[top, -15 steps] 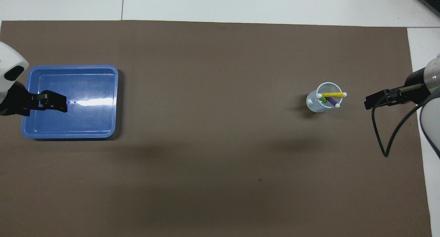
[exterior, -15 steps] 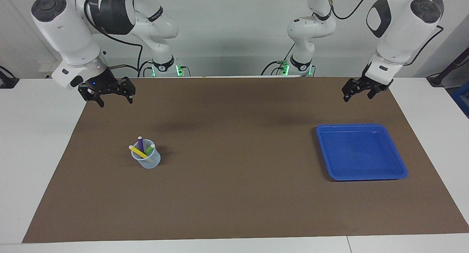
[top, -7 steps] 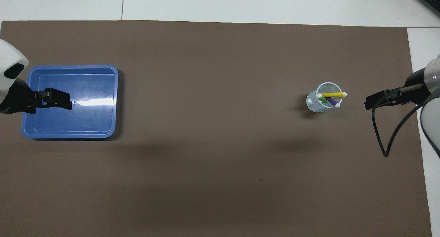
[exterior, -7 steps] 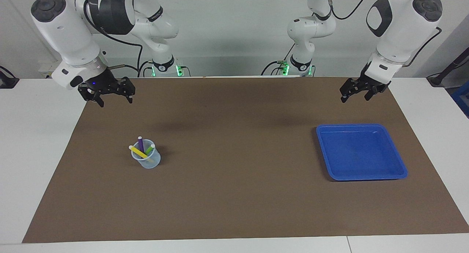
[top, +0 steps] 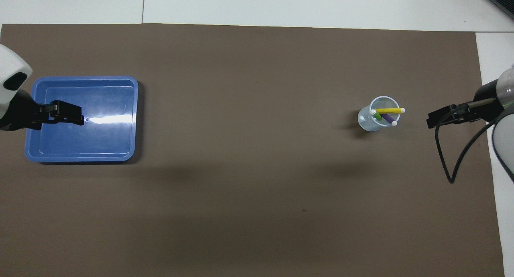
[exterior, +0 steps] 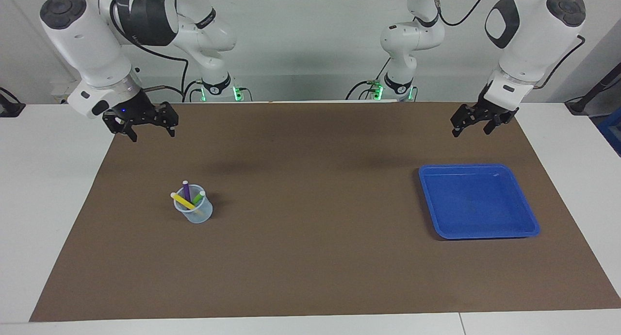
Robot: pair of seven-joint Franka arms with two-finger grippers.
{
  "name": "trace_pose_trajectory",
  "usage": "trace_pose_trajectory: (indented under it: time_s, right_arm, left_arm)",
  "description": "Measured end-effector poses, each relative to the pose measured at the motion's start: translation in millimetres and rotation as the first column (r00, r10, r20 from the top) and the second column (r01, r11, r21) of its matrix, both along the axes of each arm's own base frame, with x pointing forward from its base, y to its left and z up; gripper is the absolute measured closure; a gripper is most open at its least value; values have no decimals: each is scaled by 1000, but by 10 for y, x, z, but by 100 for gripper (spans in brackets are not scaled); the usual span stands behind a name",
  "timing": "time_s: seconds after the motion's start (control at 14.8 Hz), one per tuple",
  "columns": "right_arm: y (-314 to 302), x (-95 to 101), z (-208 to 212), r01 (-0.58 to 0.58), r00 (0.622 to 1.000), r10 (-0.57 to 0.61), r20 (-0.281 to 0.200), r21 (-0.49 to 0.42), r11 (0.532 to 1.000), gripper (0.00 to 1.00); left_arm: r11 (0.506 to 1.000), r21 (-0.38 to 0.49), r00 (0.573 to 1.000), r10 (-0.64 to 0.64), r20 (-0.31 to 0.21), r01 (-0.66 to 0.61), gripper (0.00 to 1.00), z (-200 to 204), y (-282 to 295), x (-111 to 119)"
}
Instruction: Transfer and insert pens with both arms
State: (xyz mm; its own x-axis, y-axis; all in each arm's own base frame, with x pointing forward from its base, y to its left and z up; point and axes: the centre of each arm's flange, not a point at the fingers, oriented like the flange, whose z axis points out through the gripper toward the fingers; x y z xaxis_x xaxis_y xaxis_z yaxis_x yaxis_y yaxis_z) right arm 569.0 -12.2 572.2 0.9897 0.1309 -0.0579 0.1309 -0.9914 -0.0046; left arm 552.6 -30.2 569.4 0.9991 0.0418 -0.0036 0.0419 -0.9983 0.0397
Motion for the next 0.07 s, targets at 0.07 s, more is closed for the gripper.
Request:
trace_pose_trajectory:
  time_s: [0.07]
  right_arm:
    - [0,0,2,0,1000,0,0,0,1000,0]
  left_arm:
    - [1000,0,1000,0,0,0,0,-1,0,0]
